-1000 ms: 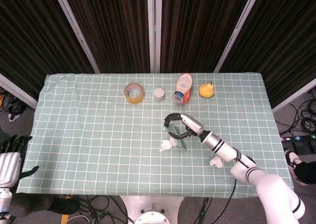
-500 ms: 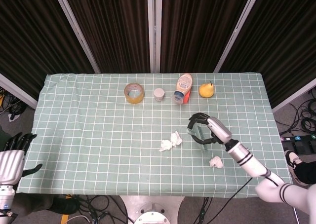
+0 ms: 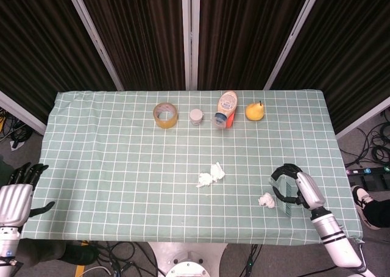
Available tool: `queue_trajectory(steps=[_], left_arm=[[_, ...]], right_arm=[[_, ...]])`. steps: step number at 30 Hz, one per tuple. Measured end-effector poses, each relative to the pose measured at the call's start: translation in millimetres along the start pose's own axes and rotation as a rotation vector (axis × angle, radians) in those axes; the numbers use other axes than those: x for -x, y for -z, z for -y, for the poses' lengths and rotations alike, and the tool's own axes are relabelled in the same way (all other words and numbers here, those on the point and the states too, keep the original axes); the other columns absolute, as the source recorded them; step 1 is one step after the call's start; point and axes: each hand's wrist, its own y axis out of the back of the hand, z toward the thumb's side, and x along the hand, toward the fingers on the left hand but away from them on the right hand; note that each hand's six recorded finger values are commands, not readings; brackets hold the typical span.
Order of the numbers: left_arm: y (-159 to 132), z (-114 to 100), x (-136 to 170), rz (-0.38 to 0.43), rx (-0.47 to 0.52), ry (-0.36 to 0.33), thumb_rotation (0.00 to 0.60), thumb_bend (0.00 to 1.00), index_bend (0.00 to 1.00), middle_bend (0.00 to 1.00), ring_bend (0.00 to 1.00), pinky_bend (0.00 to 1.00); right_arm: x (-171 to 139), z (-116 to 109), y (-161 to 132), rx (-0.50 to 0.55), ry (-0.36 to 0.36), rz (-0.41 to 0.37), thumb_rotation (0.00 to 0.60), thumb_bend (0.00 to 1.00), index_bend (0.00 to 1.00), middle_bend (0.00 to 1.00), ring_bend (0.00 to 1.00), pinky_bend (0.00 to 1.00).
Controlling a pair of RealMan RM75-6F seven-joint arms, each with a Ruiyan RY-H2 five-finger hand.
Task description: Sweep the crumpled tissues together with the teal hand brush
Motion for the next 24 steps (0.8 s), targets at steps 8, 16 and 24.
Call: queue_trajectory(steps=[8,16,24], left_arm=[[3,3,3,-0.01,0.006,0.005,0.6,0.02,0.16,0.14,0.07,0.13],[6,4,7,-0.021,0.009,0.006,0.6,0.02,0.16,0.14,0.07,0.13],[6,5,8,-0.02,0.011,0.01,0.6,0.02,0.16,0.14,0.07,0.13]], right_arm=[[23,45,-9,-0.041,0.022,-0.056,0.6,0.43,0.58,0.57,0.25,0.14],[69,80,-33,-0.027,0.051,-0.126,0.6,0.43,0.58,0.57,0.25,0.13],[114,112,-59,-0.003,0.05,-0.174,0.6,0.43,0.58,0.57,0.25,0.13]])
